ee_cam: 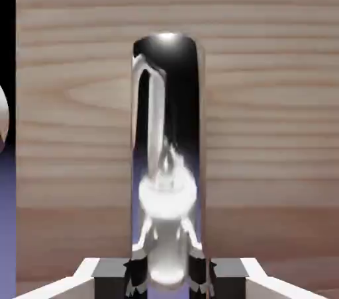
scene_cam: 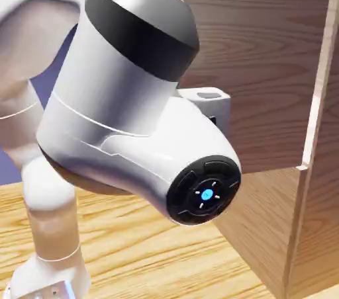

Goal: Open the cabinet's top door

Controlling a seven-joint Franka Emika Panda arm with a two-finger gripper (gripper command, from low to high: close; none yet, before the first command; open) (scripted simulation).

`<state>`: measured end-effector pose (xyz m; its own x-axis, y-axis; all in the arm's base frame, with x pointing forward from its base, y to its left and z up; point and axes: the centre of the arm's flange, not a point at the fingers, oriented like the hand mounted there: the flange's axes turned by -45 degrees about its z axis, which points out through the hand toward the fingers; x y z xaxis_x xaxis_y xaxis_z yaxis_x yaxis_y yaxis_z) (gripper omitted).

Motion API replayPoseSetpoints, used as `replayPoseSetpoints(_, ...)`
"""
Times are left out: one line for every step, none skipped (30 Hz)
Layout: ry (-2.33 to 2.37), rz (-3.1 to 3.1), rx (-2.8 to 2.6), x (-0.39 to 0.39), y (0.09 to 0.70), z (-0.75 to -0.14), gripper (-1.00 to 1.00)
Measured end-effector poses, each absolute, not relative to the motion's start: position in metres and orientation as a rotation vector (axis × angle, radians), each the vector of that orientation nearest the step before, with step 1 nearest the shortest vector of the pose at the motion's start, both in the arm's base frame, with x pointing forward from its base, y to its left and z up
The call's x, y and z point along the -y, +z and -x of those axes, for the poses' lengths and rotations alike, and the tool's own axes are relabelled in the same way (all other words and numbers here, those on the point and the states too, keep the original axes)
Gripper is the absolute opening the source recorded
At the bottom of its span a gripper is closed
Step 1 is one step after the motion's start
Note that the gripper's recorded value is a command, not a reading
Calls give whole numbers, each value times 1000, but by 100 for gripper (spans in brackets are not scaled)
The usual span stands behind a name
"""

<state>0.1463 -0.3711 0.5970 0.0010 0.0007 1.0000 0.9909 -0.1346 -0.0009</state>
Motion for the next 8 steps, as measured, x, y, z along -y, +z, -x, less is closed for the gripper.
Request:
replayPoseSetpoints(-1303,1305,1145,373,597,-147,-100)
replayPoseSetpoints(-1299,1301,1148,375,597,-147,-100)
replayPoseSetpoints(-1296,1296,1151,377,597,-148,-100)
replayPoseSetpoints(-1290,1291,1155,379,597,-149,-100)
replayPoseSetpoints(-1288,1287,1155,381,596,-150,-100)
replayPoseSetpoints(-1283,1282,1159,384,596,-151,-100)
replayPoseSetpoints(-1276,1276,1164,387,596,-152,-100)
replayPoseSetpoints(-1268,1269,1170,390,597,-153,-100)
